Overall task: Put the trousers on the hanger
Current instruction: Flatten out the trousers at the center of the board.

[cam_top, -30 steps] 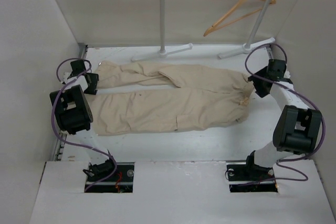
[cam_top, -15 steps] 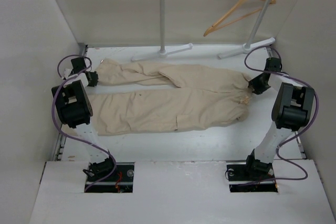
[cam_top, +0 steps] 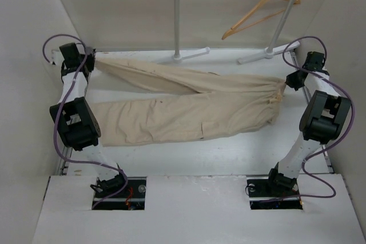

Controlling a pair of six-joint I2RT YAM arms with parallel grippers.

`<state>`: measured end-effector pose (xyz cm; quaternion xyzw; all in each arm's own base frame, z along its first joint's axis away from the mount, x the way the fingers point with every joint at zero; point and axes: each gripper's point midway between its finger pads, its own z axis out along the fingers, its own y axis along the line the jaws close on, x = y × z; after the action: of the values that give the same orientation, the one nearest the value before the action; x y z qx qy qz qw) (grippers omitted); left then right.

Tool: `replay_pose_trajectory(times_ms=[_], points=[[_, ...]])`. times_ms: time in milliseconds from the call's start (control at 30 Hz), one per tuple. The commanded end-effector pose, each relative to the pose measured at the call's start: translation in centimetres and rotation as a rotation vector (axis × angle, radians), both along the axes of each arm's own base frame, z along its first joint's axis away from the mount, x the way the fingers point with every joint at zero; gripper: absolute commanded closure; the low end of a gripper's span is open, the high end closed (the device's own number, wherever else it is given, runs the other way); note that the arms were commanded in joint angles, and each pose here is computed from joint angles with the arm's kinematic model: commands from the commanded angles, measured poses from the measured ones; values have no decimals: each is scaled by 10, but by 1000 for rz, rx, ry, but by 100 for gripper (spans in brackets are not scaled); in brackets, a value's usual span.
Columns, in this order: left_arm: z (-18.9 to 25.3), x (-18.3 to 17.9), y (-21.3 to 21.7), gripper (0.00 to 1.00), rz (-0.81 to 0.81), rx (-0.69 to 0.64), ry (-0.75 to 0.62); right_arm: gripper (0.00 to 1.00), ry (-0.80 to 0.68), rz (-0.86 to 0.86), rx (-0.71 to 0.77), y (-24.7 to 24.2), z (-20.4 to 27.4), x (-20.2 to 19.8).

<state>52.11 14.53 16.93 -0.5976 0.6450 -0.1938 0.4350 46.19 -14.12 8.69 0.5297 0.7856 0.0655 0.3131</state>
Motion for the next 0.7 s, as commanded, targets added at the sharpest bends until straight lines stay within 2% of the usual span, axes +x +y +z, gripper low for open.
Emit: replay_pose_trajectory(times_ms=[0, 167, 233, 300, 400, 567, 667], points=[[140, 17, 2, 99, -16, 67, -320, 99, -119, -61, -66, -25, 52, 13], [194, 30, -12, 99, -48, 38, -423, 99, -134, -82, -18, -16, 43, 2], [212, 24, -18, 98, -62, 58, -472, 99, -166, -113, -9, -17, 44, -9], [205, 11, -15, 98, -43, 78, -486, 99, -160, -148, 15, -20, 34, -24], [140, -14, 6, 96, 30, 71, -408, 98, -116, -175, 69, -25, 10, -40], [-20, -58, 36, 93, 131, -31, -142, 97, -108, -178, 87, -28, 8, -35], [-68, -77, 38, 86, 147, -81, -58, 96, -98, -168, 77, -31, 13, -30]])
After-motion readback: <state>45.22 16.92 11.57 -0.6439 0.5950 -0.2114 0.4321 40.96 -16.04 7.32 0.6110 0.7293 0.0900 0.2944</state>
